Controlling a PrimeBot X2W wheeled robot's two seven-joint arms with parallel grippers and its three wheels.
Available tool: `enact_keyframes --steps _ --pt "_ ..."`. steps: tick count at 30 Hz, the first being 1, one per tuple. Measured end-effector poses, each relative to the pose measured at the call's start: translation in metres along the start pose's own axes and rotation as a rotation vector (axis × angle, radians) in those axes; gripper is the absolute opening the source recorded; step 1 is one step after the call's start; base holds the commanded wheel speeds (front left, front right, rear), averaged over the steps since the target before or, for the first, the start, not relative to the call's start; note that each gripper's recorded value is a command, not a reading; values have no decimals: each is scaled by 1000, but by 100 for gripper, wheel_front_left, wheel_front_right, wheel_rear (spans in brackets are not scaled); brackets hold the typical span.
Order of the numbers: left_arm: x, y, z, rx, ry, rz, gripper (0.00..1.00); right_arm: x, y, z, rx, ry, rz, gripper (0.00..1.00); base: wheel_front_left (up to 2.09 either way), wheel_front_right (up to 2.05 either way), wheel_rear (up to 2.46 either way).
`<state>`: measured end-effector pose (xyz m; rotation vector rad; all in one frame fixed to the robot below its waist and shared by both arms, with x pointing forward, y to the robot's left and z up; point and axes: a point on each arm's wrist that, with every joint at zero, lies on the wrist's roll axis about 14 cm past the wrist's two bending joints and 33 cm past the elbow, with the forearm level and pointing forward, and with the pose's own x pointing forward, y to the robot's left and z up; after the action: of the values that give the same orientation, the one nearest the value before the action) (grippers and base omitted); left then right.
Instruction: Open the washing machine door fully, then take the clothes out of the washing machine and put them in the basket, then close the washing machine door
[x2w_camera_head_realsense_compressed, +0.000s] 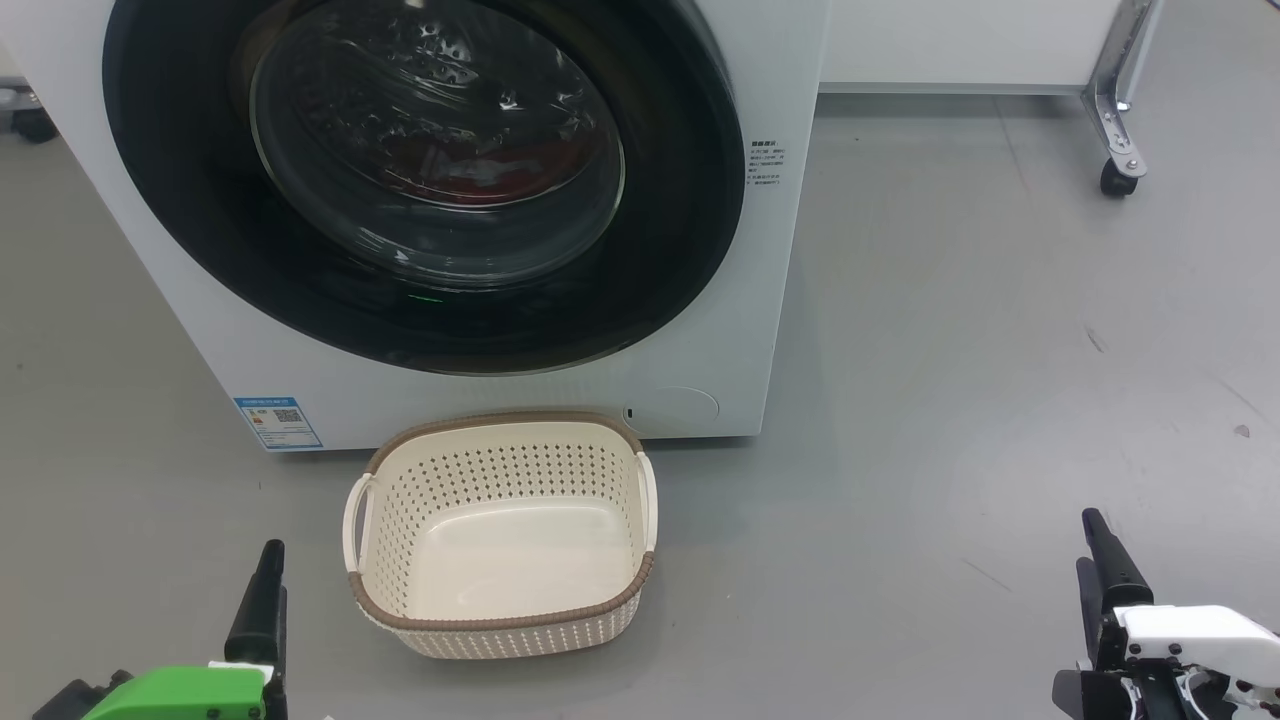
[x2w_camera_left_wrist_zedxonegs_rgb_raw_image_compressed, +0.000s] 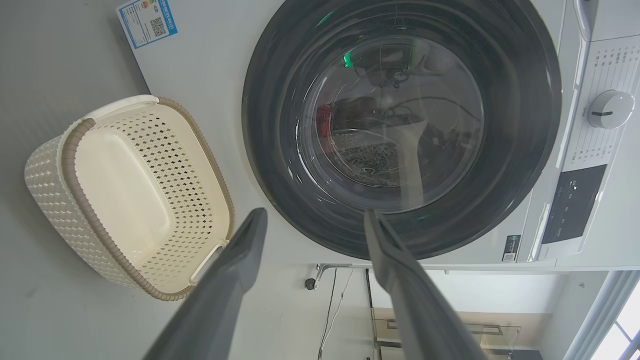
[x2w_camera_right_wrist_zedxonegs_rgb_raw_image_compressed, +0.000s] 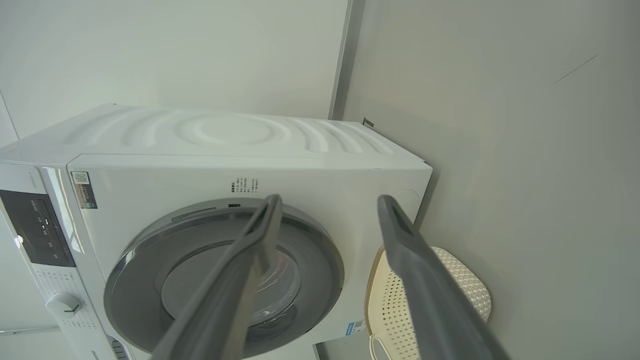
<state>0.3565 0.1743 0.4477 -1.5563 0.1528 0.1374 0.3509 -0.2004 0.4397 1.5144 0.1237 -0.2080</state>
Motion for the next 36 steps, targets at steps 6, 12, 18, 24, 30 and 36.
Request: enact_keyframes --steps 6,12,18,24,30,36 --pt "2 -8 3 84 -8 -23 100 1 3 0 -104 9 9 100 0 0 0" --pt "3 -12 5 173 -9 -35 100 3 7 1 -220 18 25 100 0 0 0" --pt "7 -25 7 314 -9 -77 100 7 14 0 -336 21 42 100 0 0 0" --pt "7 -30 2 449 9 -97 100 9 23 -2 -475 28 68 100 0 0 0" --pt "8 -39 -1 610 11 -123 100 11 32 -9 -621 40 100 100 0 0 0" --pt "7 -41 -11 766 29 -144 100 10 34 -19 -781 59 127 100 0 0 0"
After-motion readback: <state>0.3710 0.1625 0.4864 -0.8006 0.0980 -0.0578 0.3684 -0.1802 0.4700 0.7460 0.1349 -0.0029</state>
